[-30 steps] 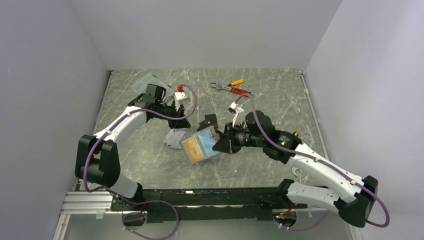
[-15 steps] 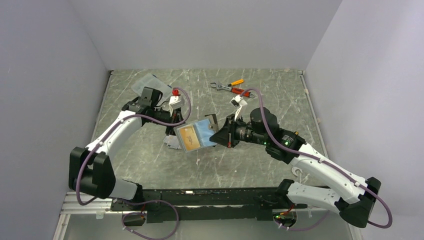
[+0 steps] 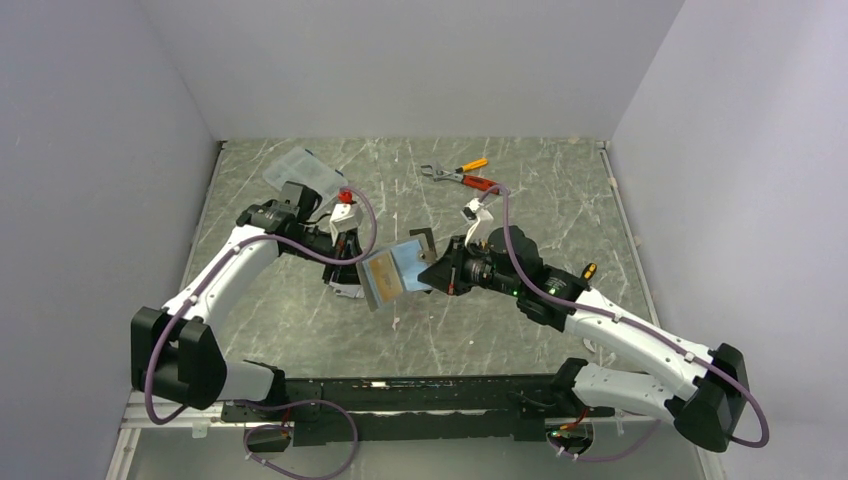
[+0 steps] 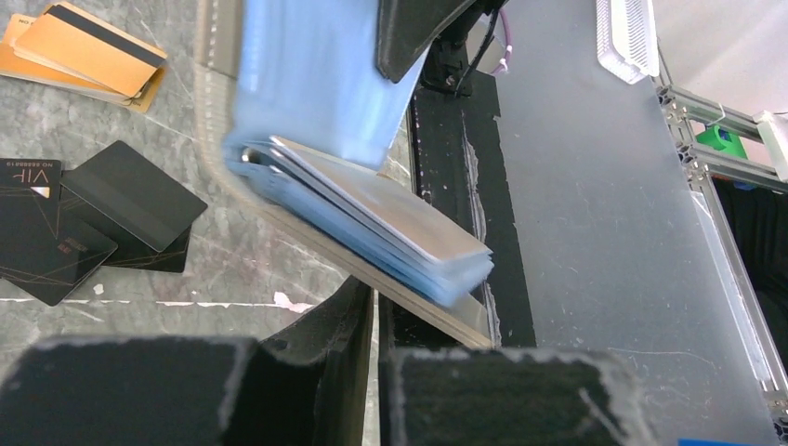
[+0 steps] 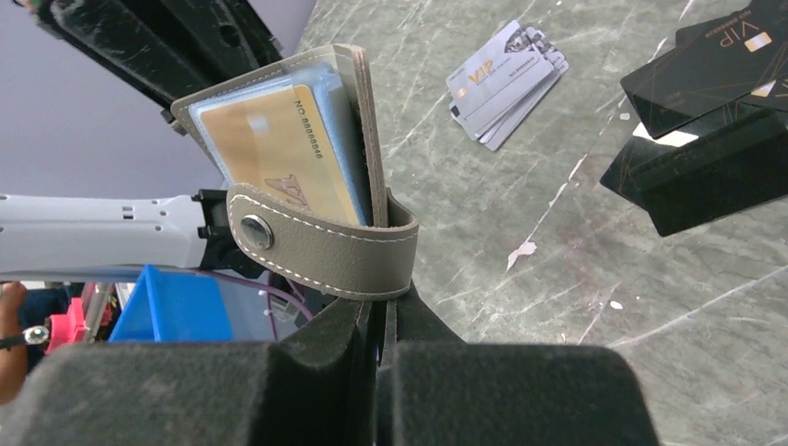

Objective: Put the credit cards into the card holder
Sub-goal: Close the card holder at the center of the board.

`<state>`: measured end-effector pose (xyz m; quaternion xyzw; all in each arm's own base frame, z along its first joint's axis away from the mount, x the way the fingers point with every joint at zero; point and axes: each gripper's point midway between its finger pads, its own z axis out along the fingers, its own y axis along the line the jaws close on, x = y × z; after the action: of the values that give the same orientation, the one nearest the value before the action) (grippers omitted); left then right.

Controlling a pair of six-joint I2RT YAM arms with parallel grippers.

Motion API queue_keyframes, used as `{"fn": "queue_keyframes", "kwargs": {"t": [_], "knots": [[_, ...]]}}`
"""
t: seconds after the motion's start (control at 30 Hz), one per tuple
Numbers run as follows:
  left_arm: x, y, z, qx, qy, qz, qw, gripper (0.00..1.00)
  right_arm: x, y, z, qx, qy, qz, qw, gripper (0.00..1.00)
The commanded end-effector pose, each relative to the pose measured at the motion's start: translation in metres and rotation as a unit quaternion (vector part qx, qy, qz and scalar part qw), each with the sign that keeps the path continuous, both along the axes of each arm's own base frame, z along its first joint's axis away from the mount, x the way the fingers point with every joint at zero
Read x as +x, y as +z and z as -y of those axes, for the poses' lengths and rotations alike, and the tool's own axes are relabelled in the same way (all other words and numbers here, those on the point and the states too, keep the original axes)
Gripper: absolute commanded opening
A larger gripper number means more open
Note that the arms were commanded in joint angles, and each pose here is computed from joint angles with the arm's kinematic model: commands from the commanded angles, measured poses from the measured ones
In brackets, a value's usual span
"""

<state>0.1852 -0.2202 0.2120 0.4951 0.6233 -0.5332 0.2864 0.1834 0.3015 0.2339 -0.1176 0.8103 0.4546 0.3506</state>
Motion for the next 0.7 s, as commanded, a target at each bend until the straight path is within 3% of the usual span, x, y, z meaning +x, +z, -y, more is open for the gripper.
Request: {"fn": "queue_keyframes", "kwargs": {"t": [0.0,0.2,0.4,0.67], "knots": [[-0.005,0.008,0.002,-0.007,-0.007,0.032,0.999,0.12,0.008,0.01,-0.006,0.048,-0.013,0.0,0.999,0.0],[-0.008,0.003,0.024,0.021,-0.021,0.065,0.997,0.13,0.002,-0.014,-0.011,0.066,0.01,-0.031,0.997,0.0],[-0.003,-0.032,0.041,0.073,-0.044,0.049,0.995,0.13,-0.002,-0.027,-0.01,0.072,0.034,-0.051,0.996,0.0],[0.02,-0.08,0.048,0.149,-0.03,0.058,0.987,0.12,-0.003,-0.08,0.009,0.091,0.058,-0.134,0.985,0.0]]}}
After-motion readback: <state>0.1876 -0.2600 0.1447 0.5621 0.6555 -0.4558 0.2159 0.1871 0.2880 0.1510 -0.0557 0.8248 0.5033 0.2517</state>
